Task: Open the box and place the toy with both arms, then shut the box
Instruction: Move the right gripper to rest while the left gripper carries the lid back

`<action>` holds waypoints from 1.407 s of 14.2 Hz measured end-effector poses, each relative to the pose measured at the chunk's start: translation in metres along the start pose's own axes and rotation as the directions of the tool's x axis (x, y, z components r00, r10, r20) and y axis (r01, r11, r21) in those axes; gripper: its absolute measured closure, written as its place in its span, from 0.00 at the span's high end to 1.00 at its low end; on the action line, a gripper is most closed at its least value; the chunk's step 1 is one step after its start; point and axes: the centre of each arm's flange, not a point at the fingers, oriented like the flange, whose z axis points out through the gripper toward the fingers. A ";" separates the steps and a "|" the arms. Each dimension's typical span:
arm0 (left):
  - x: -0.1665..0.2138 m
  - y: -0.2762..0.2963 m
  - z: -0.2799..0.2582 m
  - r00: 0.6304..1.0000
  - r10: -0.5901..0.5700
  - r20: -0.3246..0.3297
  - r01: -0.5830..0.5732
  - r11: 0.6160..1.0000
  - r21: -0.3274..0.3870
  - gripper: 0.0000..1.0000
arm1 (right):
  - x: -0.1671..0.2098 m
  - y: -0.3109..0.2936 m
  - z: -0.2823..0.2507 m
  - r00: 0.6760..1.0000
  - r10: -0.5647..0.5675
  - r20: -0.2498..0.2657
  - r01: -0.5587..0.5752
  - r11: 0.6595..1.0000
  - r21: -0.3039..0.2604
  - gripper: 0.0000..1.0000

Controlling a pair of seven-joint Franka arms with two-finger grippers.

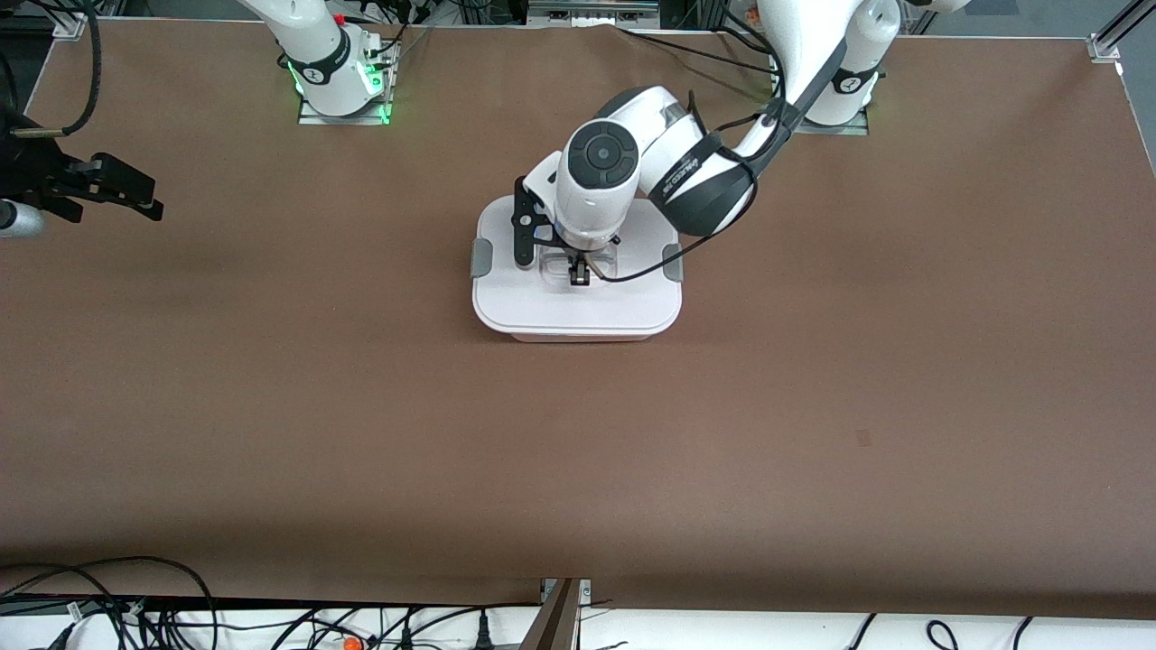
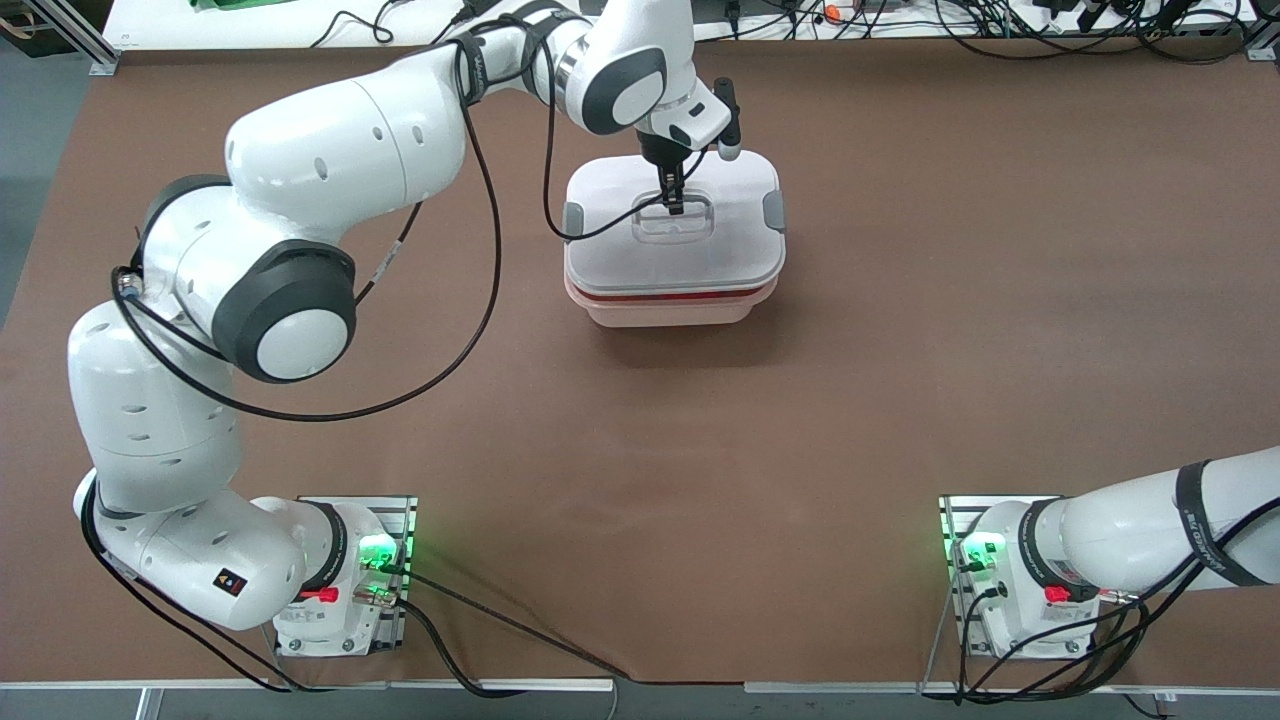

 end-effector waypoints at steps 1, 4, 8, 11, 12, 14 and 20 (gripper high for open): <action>-0.002 -0.004 0.002 1.000 -0.007 -0.002 0.007 1.000 0.003 0.07 | 0.000 -0.002 0.001 1.000 -0.003 0.002 0.003 1.000 0.000 1.00; -0.008 -0.010 0.010 1.000 -0.017 0.008 0.017 1.000 -0.005 0.07 | 0.002 -0.007 0.003 1.000 -0.013 -0.006 0.013 1.000 -0.001 1.00; -0.002 0.001 0.021 0.998 -0.063 0.024 0.063 0.998 -0.023 0.07 | 0.013 -0.011 0.009 0.997 -0.070 -0.038 0.070 0.998 -0.006 1.00; 0.001 0.008 0.021 0.997 -0.071 0.040 0.072 0.997 -0.028 0.07 | 0.016 -0.011 0.011 0.993 -0.107 -0.045 0.107 0.994 -0.009 1.00; 0.001 0.008 0.022 0.997 -0.072 0.041 0.073 0.997 -0.028 0.07 | 0.016 -0.011 0.011 0.993 -0.110 -0.045 0.110 0.994 -0.009 1.00; 0.001 0.009 0.022 0.997 -0.072 0.042 0.073 0.997 -0.029 0.07 | 0.017 -0.011 0.013 0.993 -0.114 -0.043 0.114 0.993 -0.010 1.00; 0.003 0.010 0.023 0.997 -0.057 0.056 0.058 0.998 -0.013 0.07 | 0.026 -0.015 0.026 0.992 -0.122 -0.022 0.122 0.992 -0.011 1.00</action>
